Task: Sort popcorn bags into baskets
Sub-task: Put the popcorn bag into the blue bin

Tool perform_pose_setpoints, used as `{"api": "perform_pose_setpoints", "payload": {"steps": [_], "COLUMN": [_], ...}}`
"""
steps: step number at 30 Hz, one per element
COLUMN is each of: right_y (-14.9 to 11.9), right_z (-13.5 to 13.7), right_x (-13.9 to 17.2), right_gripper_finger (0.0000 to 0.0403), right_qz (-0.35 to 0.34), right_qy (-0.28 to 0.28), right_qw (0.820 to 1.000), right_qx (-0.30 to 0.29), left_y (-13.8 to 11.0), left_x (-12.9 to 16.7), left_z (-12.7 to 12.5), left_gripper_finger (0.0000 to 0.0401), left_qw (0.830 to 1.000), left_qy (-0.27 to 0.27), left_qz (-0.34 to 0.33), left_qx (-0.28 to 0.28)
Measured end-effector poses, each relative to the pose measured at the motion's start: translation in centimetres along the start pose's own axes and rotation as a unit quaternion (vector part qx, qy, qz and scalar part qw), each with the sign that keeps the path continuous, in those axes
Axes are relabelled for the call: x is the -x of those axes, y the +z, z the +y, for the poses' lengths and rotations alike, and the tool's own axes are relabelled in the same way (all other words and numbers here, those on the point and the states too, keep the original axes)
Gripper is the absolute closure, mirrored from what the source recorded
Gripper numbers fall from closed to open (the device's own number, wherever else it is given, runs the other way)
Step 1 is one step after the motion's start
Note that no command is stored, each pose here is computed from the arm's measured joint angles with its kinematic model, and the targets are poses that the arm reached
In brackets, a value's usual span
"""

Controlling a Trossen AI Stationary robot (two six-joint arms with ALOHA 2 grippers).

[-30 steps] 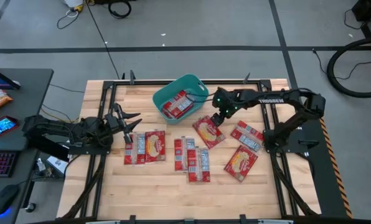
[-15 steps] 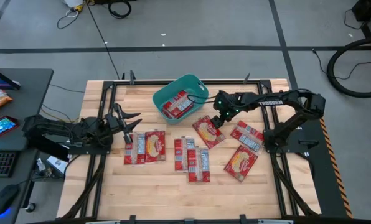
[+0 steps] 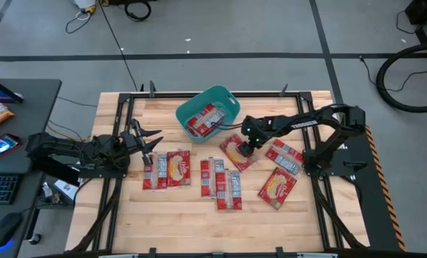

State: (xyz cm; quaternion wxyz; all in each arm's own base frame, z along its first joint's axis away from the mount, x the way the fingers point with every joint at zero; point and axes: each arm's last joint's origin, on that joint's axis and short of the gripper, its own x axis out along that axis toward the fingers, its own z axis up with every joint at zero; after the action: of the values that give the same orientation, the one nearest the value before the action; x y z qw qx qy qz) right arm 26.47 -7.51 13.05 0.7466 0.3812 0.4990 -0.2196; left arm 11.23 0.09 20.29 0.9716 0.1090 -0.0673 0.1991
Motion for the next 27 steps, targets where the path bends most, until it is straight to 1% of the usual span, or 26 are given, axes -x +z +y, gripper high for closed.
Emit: {"api": "perform_pose_setpoints", "payload": {"steps": [3,6,10,13,18,20,27], "right_y": [-0.2,-0.4,-0.5,-0.6,-0.4,-0.1,0.7], "right_z": [0.4,0.7,0.8,0.7,0.9,1.2,3.2], "right_x": [-0.3,-0.4,-0.5,-0.6,-0.2,0.1,2.2], "right_gripper_finger": [0.0198,0.0223,0.0274,0.0318,0.0384,0.0394,0.0398], "right_qz": [-0.001,-0.006,-0.010,-0.009,-0.004,-0.005,-0.017], "right_qy": [-0.023,-0.029,-0.036,-0.038,-0.027,-0.023,-0.009], "right_qw": [1.000,0.999,0.999,0.999,0.999,0.999,0.997], "right_qx": [0.009,0.013,0.013,0.024,0.033,0.038,0.073], "left_y": [0.0,0.0,0.0,0.0,0.0,0.0,0.0], "left_x": [0.0,0.0,0.0,0.0,0.0,0.0,0.0], "left_z": [0.0,0.0,0.0,0.0,0.0,0.0,0.0], "left_gripper_finger": [0.0282,0.0282,0.0282,0.0282,0.0282,0.0282,0.0282], "left_qw": [1.000,1.000,1.000,1.000,1.000,1.000,1.000], "left_qy": [0.000,0.000,0.000,0.000,0.000,0.000,0.000], "left_qz": [-0.001,-0.001,0.000,0.000,0.000,0.000,0.001], "left_qx": [0.000,0.000,0.000,0.000,0.000,0.000,0.000]}}
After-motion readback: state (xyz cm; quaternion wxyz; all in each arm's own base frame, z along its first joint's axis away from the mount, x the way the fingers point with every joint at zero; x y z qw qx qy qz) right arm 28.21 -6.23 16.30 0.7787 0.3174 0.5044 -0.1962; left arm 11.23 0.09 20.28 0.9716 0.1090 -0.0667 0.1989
